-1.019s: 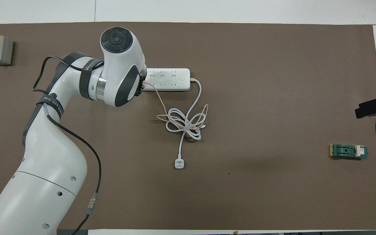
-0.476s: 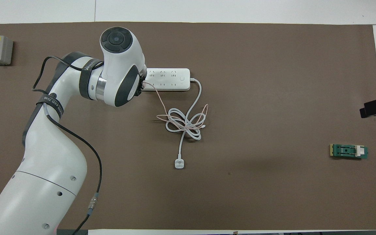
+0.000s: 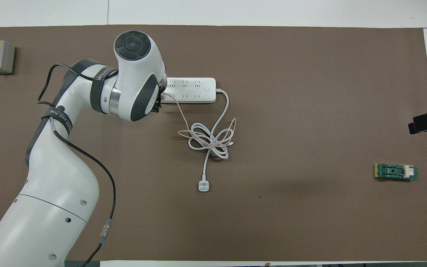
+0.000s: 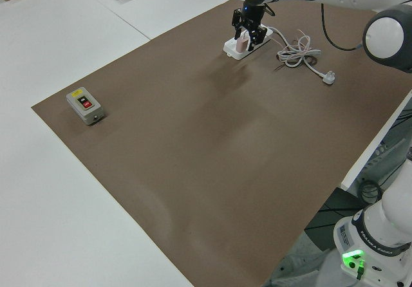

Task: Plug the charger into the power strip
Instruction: 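Lift the left gripper away from the plugged charger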

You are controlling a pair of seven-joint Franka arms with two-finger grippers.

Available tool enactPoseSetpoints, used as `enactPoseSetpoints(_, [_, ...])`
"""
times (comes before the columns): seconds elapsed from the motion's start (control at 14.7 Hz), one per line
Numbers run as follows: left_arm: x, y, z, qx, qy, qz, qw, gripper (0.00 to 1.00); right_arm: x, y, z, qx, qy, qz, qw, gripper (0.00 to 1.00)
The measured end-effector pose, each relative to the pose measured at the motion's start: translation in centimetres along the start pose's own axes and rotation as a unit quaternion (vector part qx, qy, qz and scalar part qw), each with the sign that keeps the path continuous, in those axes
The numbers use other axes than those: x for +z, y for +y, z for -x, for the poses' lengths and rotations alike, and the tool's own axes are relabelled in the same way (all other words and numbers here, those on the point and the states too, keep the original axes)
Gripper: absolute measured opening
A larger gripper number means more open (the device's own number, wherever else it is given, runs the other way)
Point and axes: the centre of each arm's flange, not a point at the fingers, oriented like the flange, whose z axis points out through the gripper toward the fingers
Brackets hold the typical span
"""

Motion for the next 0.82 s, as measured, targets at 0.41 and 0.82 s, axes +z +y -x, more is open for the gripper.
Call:
enactPoseSetpoints(0.41, [1.1,0.6,-7.7,-0.001,-0.016,-0.038,0.999,0.99,0.0,0.0,0.0,0.0,0.0,0.0,1.0,1.0])
enactPoseSetpoints(0.82, [-4.1,0.1,-8.6,0.026,-0.023,-0.029,0.999,0.99,0.0,0.0,0.0,0.0,0.0,0.0,1.0,1.0])
